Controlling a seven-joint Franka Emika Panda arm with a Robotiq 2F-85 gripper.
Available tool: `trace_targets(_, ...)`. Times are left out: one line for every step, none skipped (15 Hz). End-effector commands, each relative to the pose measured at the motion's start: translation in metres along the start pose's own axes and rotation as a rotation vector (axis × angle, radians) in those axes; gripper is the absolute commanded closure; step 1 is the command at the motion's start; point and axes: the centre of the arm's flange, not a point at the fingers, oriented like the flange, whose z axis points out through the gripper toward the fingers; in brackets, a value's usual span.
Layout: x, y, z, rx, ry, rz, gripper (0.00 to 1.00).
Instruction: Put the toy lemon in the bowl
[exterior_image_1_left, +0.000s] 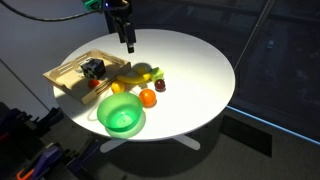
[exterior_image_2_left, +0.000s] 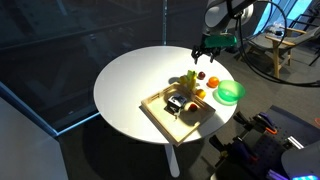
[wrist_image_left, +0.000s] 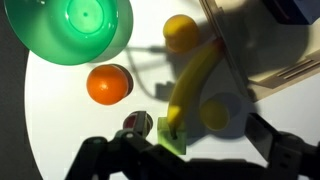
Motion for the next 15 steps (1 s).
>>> trace_targets(0.033, -0.018, 0.009, -0.013, 0.007, -0.093, 0.00)
trace_targets(0.038, -0.022, 0.013, -0.011, 0.006, -0.117, 0.00)
trace_targets(0.042, -0.026, 0.016, -0.008, 0.005, -0.140, 0.00)
trace_targets(0.048, -0.030, 0.019, -0.006, 0.006, -0.163, 0.00)
trace_targets(0.052, -0.034, 0.022, 0.001, 0.002, -0.184, 0.00)
trace_targets(0.056, -0.038, 0.025, 0.002, 0.004, -0.203, 0.00)
trace_targets(0.059, -0.041, 0.028, 0.005, 0.002, -0.219, 0.00)
trace_targets(0.062, -0.043, 0.030, 0.007, 0.000, -0.232, 0.00)
trace_targets(0.065, -0.046, 0.030, 0.006, -0.001, -0.244, 0.00)
trace_targets(0.047, -0.040, 0.033, -0.006, 0.013, -0.213, 0.00)
trace_targets(0.049, -0.041, 0.035, -0.007, 0.012, -0.216, 0.00)
trace_targets(0.049, -0.041, 0.037, -0.008, 0.009, -0.216, 0.00)
trace_targets(0.048, -0.041, 0.038, -0.009, 0.007, -0.216, 0.00)
trace_targets(0.048, -0.040, 0.038, -0.009, 0.007, -0.216, 0.00)
trace_targets(0.048, -0.040, 0.038, -0.009, 0.007, -0.216, 0.00)
